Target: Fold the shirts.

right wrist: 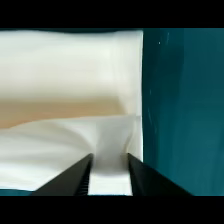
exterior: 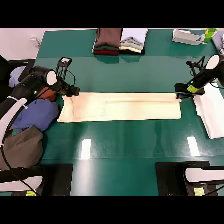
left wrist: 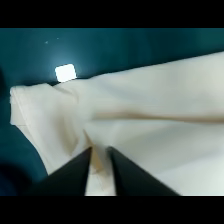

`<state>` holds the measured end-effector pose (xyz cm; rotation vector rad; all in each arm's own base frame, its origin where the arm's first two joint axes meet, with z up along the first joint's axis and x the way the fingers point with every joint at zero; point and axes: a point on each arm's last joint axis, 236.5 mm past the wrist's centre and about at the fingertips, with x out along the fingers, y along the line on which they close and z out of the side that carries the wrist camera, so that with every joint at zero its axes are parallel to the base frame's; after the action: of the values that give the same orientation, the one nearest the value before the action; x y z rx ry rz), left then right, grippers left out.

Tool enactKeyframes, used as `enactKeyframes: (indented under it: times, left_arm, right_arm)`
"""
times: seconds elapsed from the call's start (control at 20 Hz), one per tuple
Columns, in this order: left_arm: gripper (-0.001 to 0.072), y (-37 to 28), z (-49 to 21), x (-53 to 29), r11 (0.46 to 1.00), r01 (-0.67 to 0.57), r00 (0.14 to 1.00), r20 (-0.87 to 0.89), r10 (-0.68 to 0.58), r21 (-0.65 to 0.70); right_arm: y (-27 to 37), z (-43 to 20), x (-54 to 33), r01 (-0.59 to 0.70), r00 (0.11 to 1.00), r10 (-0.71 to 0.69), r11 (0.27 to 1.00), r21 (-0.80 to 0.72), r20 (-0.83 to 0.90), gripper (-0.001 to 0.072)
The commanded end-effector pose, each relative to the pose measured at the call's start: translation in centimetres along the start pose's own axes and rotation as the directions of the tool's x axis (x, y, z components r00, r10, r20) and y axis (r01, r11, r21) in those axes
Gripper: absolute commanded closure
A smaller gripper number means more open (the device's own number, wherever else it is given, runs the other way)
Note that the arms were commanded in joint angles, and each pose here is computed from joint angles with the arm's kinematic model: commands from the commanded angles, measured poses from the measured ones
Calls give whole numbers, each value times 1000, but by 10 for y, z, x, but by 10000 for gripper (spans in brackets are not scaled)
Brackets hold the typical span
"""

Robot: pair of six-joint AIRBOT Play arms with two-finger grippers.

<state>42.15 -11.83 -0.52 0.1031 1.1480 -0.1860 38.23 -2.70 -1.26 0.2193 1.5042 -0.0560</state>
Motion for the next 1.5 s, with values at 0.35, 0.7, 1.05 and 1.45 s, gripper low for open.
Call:
enactKeyframes:
  times: [0.35,0.7,1.05,1.45]
  left_arm:
    - [683,-23,-3,-10,994,105,993,-54,-107,-30]
    - [683,-67,6,-13,960,265,963,-20,-267,-87]
    - [683,-117,-4,-12,951,309,950,-39,-309,11]
    - [684,-223,-8,12,898,408,913,-71,-401,168]
  right_arm:
    - [-47,-25,24,-22,999,26,992,125,-32,132]
    - [-13,-40,72,-123,990,132,979,162,-48,149]
    - [-2,-46,65,-53,997,55,998,42,-54,697]
    - [30,-62,-45,-70,992,79,993,-91,94,698]
